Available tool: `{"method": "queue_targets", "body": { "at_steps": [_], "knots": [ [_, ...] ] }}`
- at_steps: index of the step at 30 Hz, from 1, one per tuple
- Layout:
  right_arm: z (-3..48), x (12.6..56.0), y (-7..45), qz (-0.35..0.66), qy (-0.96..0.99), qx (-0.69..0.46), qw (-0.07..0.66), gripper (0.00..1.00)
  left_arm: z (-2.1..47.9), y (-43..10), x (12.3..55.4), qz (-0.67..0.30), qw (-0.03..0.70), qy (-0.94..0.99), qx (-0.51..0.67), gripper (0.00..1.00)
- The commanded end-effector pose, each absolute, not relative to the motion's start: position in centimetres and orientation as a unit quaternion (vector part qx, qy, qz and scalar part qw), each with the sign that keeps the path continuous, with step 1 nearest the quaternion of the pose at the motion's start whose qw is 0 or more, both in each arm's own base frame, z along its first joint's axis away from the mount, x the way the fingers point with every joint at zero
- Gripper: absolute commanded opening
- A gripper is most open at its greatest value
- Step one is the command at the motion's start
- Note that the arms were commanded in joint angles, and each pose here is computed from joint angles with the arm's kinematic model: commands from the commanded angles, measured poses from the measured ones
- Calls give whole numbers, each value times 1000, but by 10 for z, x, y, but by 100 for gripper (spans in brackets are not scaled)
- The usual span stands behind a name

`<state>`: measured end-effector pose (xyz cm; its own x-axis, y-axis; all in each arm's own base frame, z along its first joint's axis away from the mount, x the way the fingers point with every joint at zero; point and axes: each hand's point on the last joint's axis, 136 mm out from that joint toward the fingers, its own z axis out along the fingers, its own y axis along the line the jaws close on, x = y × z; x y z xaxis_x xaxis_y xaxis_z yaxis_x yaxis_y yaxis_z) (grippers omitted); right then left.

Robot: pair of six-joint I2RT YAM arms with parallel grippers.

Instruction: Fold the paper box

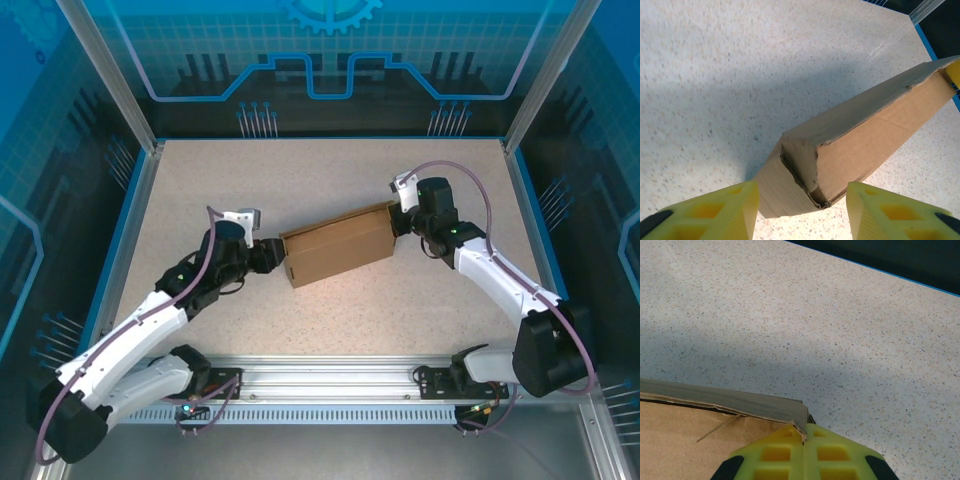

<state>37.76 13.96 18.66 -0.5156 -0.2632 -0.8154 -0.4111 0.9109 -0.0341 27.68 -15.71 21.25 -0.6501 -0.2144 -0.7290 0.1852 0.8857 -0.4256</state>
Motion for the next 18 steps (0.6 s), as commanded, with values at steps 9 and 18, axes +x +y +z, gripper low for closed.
{"method": "queue_targets", "body": {
  "at_steps": [9,18],
  "knots": [
    [163,357,148,93,884,-213,405,2,264,-202,312,-271,416,859,125,56],
    [163,357,149,95,883,-215,405,2,247,-249,338,-305,339,866,205,55]
  ]
}}
